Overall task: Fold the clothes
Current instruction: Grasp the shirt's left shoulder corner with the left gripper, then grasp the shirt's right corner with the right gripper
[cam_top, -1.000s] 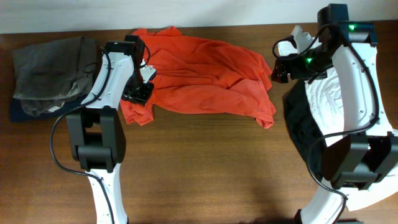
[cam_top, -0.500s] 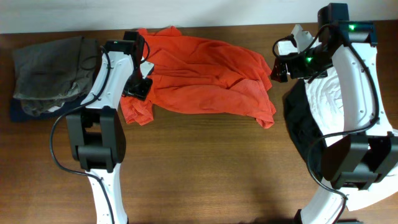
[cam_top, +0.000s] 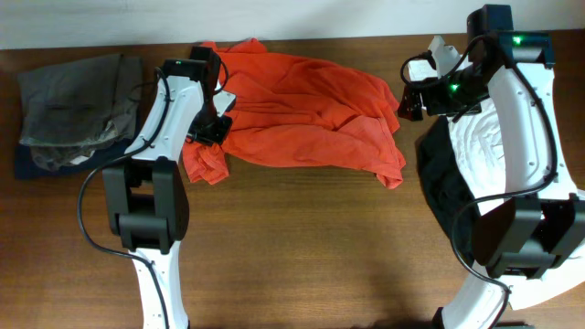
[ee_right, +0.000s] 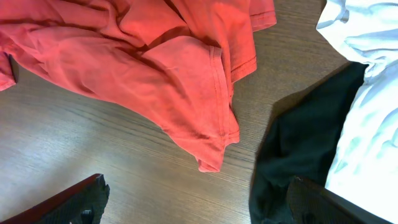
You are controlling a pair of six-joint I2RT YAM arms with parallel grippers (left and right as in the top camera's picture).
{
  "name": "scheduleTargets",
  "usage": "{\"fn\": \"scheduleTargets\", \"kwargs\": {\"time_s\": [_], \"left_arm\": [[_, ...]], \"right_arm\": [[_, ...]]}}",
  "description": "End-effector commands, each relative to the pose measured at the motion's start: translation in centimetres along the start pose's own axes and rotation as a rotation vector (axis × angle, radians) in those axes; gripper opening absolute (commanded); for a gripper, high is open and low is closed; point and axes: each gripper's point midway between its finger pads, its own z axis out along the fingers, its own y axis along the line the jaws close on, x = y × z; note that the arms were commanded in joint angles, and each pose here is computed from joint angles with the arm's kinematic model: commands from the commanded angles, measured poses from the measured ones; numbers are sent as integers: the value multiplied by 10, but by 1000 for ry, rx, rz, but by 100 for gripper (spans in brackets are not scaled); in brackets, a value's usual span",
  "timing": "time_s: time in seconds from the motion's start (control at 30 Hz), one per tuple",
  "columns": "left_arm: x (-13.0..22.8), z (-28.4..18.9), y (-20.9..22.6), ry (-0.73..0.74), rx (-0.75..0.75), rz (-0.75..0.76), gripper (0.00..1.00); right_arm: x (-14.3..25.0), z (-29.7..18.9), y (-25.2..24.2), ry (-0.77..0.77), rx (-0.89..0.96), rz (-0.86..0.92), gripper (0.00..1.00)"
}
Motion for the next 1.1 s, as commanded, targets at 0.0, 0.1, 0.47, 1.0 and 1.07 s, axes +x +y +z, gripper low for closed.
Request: {"fn": "scheduleTargets", "kwargs": {"time_s": [0.0, 0.1, 0.47, 1.0, 1.07], "left_arm": [[-4, -29, 4, -39, -8, 2, 1], [-2, -56, 6, -54, -20, -6, 1], [-1, -94, 19, -106, -88, -57, 0], [-20, -122, 26, -224, -116, -77, 1], [-24, -126, 28, -253, -124, -90, 1]], "right_arm": [[2, 3, -2, 9, -4, -4, 96], [2, 3, -2, 9, -4, -4, 96], [7, 3, -1, 29, -9, 3, 95], [78, 83, 0, 245, -115, 143, 77], [87, 93, 1, 261, -128, 150, 75]]}}
